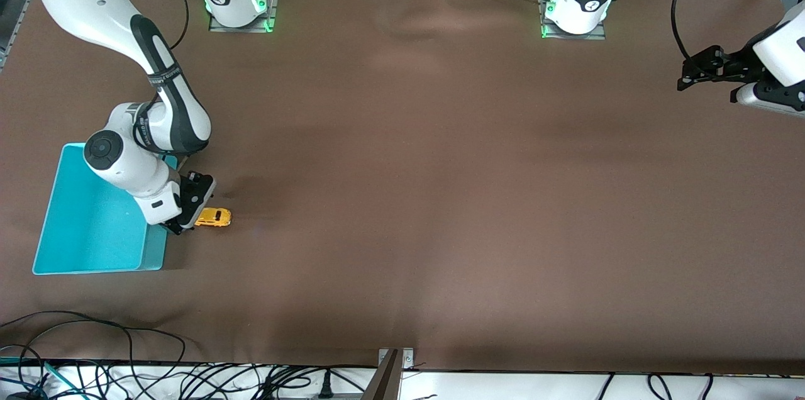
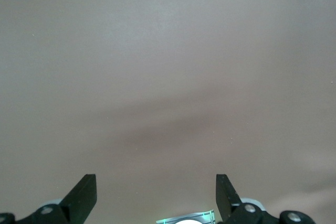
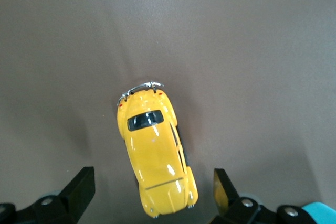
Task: Wind up and store yellow beetle car
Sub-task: 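Close the right gripper on the yellow car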
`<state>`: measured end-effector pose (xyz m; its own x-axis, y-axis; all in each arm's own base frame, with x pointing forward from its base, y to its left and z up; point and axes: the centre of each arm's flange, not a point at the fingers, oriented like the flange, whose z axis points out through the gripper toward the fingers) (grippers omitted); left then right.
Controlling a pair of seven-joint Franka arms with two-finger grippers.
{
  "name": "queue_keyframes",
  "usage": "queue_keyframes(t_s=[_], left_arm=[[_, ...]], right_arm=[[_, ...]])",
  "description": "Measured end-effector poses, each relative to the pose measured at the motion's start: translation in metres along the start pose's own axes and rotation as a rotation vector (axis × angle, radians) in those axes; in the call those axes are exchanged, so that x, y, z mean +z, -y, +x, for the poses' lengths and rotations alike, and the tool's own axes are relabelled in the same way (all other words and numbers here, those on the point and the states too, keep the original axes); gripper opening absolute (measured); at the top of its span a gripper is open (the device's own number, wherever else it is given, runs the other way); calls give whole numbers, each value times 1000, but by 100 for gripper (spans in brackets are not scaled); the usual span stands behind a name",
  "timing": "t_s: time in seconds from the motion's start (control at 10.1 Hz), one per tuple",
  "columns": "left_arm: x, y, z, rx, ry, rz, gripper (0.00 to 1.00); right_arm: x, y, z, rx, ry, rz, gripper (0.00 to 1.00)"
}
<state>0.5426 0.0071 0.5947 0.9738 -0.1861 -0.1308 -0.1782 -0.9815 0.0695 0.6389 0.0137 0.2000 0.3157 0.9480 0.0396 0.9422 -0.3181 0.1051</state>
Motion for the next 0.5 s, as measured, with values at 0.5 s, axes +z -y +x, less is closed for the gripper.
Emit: queue_keyframes(t_s=[0.5], left_arm=[[-16, 5, 1, -8, -39, 8, 100]], right_arm=[[8, 1, 6, -8, -6, 3, 70]])
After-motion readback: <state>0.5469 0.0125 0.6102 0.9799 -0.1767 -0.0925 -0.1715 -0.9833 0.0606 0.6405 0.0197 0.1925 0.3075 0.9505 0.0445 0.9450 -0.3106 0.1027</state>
